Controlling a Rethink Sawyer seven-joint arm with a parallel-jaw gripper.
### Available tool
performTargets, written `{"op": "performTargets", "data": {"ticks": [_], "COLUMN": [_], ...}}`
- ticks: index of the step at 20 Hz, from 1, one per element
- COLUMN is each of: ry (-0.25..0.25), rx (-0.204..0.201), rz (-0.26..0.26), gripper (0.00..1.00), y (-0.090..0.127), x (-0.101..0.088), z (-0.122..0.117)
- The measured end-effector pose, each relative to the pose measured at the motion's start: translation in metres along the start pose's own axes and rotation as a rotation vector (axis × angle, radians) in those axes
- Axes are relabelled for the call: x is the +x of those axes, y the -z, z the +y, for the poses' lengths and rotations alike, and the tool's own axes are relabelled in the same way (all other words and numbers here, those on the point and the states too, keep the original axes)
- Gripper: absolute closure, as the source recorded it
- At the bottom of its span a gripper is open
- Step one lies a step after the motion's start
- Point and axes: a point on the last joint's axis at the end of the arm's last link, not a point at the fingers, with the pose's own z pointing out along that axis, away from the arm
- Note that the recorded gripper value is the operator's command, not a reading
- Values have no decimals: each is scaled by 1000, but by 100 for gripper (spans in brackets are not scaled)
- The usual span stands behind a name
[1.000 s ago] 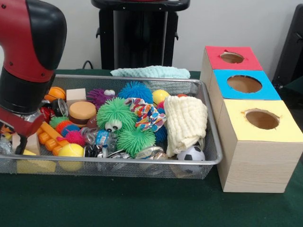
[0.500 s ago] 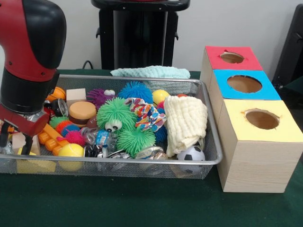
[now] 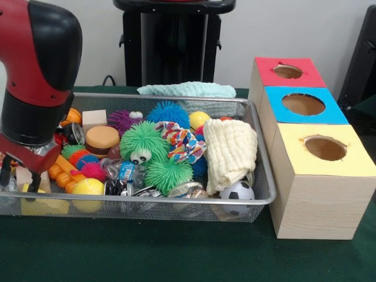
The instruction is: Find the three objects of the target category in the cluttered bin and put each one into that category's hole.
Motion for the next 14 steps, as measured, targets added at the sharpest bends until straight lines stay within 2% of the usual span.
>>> {"op": "performTargets", "data": {"ticks": [6, 9, 14], "ry": [-30, -58, -67], "rx": [-10, -33, -48], "rz": [6, 20, 29], "gripper": [0, 0, 0], "y": [-14, -25, -26], "x": [1, 5, 3], "z": [-13, -17, -18]}}
